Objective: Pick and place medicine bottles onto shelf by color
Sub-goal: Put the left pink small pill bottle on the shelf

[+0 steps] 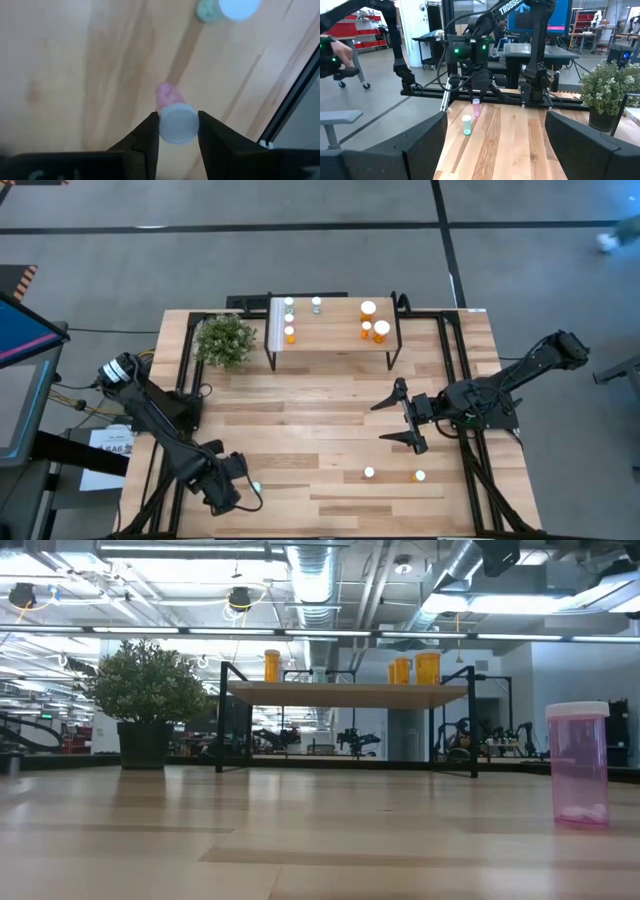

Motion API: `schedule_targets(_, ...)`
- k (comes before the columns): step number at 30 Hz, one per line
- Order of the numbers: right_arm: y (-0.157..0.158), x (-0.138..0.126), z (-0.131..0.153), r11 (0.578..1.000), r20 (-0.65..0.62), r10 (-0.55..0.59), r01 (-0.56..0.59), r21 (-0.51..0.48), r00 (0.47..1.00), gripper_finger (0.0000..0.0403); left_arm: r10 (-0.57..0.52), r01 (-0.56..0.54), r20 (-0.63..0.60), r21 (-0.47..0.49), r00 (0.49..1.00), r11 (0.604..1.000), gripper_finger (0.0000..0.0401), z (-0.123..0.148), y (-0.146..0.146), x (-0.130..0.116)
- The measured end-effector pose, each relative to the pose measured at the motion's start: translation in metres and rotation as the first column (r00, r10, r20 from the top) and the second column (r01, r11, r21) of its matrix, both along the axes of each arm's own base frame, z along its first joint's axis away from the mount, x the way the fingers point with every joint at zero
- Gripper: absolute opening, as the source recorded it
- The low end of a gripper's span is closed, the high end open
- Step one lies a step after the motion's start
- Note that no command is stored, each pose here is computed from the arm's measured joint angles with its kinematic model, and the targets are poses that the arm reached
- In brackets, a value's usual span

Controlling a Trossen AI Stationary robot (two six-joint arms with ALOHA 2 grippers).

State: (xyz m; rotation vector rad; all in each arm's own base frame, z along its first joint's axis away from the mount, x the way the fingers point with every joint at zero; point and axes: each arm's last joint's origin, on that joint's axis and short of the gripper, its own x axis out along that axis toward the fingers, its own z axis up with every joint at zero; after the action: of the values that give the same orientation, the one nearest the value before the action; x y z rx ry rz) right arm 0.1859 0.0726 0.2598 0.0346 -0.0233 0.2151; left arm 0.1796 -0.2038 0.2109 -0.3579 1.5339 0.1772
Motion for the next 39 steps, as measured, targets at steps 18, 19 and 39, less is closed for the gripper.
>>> schedule_targets(18, 0.0, 0.0, 0.0, 1.0, -0.004, 0.0, 0.0, 0.006, 1.0, 0.0357, 0.002, -0.042, 0.23, 0.17, 0.973, 0.984, 0.0096, 0.155, 0.113, 0.056)
schedule_targets(19, 0.0, 0.0, -0.001, 1.0, -0.011, 0.001, 0.0, 0.011, 1.0, 0.0357, -0.005, -0.041, 0.248, 0.177, 0.969, 0.983, 0.0096, 0.161, 0.122, 0.059)
schedule_targets(39, 0.004, -0.002, -0.009, 0.999, -0.097, 0.024, -0.02, 0.043, 0.995, 0.0357, -0.037, -0.041, 0.381, 0.195, 0.924, 0.98, 0.0096, 0.196, 0.291, 0.112)
